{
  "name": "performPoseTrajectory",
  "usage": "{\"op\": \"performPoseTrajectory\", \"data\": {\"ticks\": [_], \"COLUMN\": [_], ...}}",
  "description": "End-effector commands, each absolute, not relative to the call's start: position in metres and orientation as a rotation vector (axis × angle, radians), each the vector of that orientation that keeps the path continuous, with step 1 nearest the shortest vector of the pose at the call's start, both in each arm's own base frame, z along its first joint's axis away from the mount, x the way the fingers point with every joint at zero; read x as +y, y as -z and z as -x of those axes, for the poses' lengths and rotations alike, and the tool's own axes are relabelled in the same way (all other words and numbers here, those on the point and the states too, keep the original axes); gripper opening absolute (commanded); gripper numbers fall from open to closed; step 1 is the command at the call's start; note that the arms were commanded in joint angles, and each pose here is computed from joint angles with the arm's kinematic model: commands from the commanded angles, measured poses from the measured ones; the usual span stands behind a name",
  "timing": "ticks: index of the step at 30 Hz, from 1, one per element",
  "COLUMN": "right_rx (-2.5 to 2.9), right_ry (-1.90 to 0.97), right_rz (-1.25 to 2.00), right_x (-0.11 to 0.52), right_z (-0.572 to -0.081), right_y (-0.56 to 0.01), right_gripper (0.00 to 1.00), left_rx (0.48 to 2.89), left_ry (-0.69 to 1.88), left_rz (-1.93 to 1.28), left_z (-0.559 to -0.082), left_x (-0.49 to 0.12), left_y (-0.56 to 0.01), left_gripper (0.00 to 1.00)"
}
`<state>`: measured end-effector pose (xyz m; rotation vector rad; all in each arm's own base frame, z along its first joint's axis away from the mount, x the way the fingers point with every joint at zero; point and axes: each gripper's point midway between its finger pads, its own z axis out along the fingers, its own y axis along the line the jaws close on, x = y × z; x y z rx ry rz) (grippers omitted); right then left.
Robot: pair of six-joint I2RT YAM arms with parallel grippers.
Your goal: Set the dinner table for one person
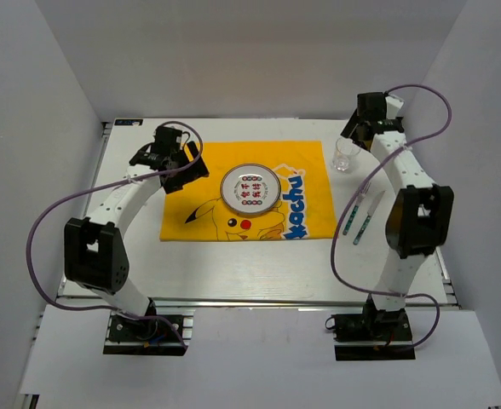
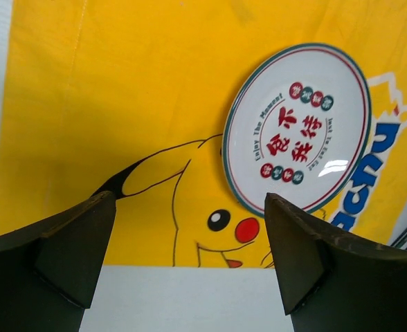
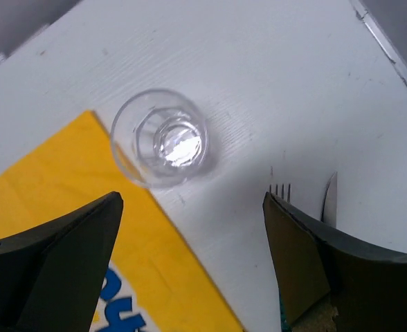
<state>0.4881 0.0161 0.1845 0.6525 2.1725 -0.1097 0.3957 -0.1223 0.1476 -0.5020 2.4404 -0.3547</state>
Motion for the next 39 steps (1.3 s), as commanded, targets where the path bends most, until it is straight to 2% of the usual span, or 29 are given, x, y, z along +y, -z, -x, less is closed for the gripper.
{"op": "performPoseTrajectory", "data": {"ticks": [1,10,13,15,16,17,19,20,21,22,27,34,39], "right_rx": [2.154,2.233,2.261,2.287,2.29,2.309,2.314,2.314,2.32,2.325,2.295,2.238,2.28], "right_ry": [0.239,0.205,0.155,0.114,0.104,0.09,0.076,0.071,0.071,0.067,0.038,0.013,-0.011], "right_rz": [-0.71,-0.637,-0.618,-0.601,-0.607,-0.605,-0.603,-0.603,-0.603,-0.597,-0.552,-0.361,-0.272], "right_x": [-0.018,-0.033,-0.025,-0.018,-0.017,-0.015,-0.012,-0.01,-0.01,-0.006,0.005,0.065,0.103], "right_z": [-0.521,-0.558,-0.562,-0.561,-0.561,-0.558,-0.557,-0.556,-0.554,-0.553,-0.556,-0.558,-0.559], "right_y": [-0.187,-0.132,-0.118,-0.105,-0.1,-0.091,-0.086,-0.085,-0.083,-0.083,-0.108,-0.156,-0.146], "right_gripper": [0.87,0.8,0.74,0.67,0.62,0.49,0.36,0.21,0.13,0.0,0.0,0.0,0.0], "left_rx": [2.532,2.566,2.573,2.569,2.568,2.566,2.567,2.564,2.567,2.567,2.573,2.539,2.541], "left_ry": [0.268,0.375,0.415,0.428,0.427,0.423,0.415,0.412,0.411,0.415,0.446,0.39,0.379], "left_rz": [0.356,0.259,0.247,0.249,0.251,0.25,0.253,0.254,0.254,0.253,0.25,0.275,0.287], "left_z": [-0.368,-0.356,-0.355,-0.355,-0.355,-0.355,-0.355,-0.355,-0.355,-0.355,-0.354,-0.351,-0.35], "left_x": [-0.109,-0.123,-0.128,-0.13,-0.13,-0.129,-0.128,-0.127,-0.127,-0.128,-0.132,-0.125,-0.123], "left_y": [-0.152,-0.136,-0.134,-0.133,-0.133,-0.133,-0.133,-0.133,-0.132,-0.131,-0.129,-0.135,-0.135], "left_gripper": [0.98,0.98,0.98,0.98,0.98,0.98,0.98,0.98,0.98,0.98,0.98,0.98,0.98]}}
